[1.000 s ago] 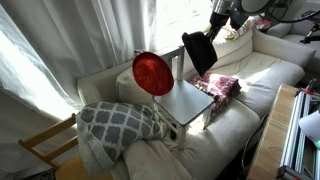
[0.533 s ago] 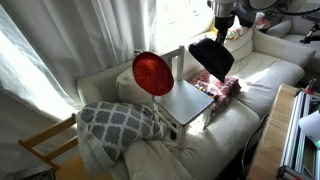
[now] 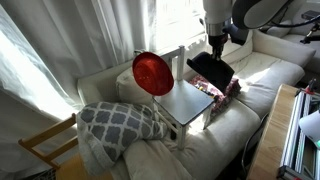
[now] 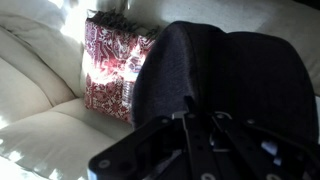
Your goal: Pick up the red hat and hang it on the left side of the chairs backrest, pick up the black hat and put it on the chair seat
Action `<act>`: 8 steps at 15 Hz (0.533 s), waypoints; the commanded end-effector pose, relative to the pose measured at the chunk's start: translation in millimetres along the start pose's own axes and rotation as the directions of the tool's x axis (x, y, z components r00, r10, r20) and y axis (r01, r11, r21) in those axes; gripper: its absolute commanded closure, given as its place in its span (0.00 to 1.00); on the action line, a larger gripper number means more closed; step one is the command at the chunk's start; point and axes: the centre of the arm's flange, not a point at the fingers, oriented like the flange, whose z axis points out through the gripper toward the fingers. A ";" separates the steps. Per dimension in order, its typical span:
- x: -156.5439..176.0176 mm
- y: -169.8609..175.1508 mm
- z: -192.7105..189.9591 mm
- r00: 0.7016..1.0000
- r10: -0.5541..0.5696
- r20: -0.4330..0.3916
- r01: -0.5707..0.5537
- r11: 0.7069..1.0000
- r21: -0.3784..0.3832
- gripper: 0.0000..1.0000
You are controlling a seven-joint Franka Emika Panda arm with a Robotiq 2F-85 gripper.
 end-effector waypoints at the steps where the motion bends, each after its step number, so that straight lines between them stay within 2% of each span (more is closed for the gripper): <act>1: 35.6 -31.3 29.7 0.991 0.133 0.022 -0.133 0.991 0.013 0.98; 8: 86.4 -68.6 65.1 0.945 0.325 0.043 -0.328 0.943 0.059 0.98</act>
